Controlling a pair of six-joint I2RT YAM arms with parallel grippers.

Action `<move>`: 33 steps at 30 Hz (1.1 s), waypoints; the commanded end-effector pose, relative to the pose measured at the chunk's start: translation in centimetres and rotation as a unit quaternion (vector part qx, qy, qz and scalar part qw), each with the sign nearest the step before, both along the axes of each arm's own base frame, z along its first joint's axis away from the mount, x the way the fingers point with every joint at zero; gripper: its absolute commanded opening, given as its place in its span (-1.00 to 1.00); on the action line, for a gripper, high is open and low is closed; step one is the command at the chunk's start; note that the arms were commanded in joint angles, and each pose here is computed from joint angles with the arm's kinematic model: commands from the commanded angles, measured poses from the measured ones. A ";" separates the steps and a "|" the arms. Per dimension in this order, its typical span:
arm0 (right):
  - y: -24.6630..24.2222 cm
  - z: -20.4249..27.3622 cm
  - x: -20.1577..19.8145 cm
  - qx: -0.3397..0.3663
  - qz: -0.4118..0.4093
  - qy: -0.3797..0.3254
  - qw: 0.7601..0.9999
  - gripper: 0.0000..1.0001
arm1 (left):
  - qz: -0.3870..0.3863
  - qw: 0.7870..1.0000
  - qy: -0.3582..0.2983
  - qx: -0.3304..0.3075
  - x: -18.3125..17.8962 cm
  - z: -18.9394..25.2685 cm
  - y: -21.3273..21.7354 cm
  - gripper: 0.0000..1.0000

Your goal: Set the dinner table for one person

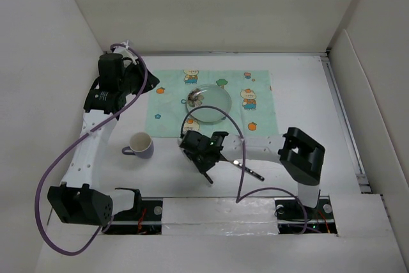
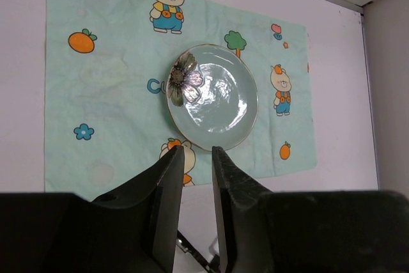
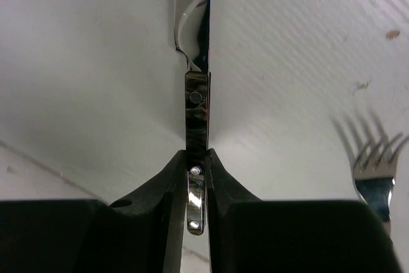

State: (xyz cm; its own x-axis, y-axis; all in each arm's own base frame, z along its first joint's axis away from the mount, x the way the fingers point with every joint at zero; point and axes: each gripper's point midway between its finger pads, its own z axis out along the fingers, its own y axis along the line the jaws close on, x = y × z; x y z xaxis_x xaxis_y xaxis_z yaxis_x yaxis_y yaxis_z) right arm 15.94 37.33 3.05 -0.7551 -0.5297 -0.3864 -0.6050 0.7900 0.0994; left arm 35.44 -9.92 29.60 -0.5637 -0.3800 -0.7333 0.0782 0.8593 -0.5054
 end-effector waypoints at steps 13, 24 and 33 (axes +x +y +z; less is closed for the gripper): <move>-9.8 15.8 18.1 0.160 -0.192 -0.120 0.961 -1.00 | -0.009 0.999 -0.046 -0.006 0.1 2.6 -0.3 -0.57; -18.4 7.7 27.3 0.080 -0.282 -0.079 0.953 -1.00 | 0.006 0.999 -0.047 0.009 -0.4 2.0 0.4 -0.56; -18.0 4.3 26.9 0.066 -0.274 -0.042 0.958 -1.00 | 0.001 0.999 -0.036 0.002 0.0 0.8 0.1 -0.56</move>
